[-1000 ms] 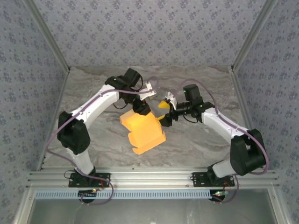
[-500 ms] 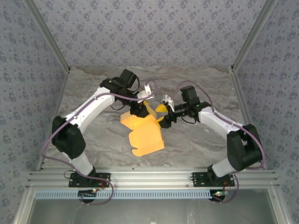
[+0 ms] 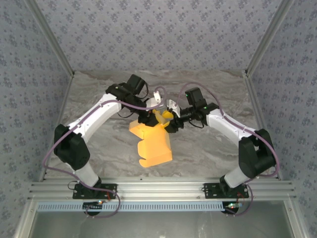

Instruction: Fold the paper box

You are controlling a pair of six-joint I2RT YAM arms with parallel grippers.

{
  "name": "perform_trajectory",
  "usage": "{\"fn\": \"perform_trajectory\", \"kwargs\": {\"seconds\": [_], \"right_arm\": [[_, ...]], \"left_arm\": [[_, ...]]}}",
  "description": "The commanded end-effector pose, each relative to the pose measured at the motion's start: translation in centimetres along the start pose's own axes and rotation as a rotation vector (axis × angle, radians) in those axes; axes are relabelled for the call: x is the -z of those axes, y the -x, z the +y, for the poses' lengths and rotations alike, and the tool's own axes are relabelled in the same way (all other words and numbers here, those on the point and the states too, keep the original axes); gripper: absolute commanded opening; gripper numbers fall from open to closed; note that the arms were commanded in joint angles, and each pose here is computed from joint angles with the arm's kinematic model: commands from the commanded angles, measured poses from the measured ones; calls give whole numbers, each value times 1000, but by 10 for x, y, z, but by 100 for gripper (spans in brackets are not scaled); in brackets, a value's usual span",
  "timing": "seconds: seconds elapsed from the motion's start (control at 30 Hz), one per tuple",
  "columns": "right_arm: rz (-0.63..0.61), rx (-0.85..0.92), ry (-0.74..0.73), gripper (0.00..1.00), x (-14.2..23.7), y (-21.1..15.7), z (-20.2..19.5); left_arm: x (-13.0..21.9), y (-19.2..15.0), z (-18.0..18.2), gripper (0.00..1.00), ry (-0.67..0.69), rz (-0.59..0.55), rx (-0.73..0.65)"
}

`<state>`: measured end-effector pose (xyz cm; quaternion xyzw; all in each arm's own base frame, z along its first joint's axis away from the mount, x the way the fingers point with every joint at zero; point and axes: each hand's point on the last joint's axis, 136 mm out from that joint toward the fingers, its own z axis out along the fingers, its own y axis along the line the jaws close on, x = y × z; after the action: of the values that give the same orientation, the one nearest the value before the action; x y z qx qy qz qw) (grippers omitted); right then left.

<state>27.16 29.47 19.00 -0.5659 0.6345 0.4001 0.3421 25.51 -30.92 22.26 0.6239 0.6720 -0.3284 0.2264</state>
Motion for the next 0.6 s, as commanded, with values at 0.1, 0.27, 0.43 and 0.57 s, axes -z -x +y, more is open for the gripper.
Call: {"fn": "perform_trajectory", "kwargs": {"seconds": [0.1, 0.27, 0.43, 0.57], "right_arm": [[39, 87, -80, 53, 4, 3, -9], [36, 172, -175, 50, 10, 6, -12], [43, 213, -220, 40, 13, 6, -12], [55, 245, -233, 34, 13, 6, -9]], "left_arm": [[14, 18, -22, 30, -57, -75, -35], [18, 19, -20, 30, -55, -88, -28], [19, 24, -21, 30, -72, -117, -29], [17, 22, -20, 31, -80, -115, -24]]}}
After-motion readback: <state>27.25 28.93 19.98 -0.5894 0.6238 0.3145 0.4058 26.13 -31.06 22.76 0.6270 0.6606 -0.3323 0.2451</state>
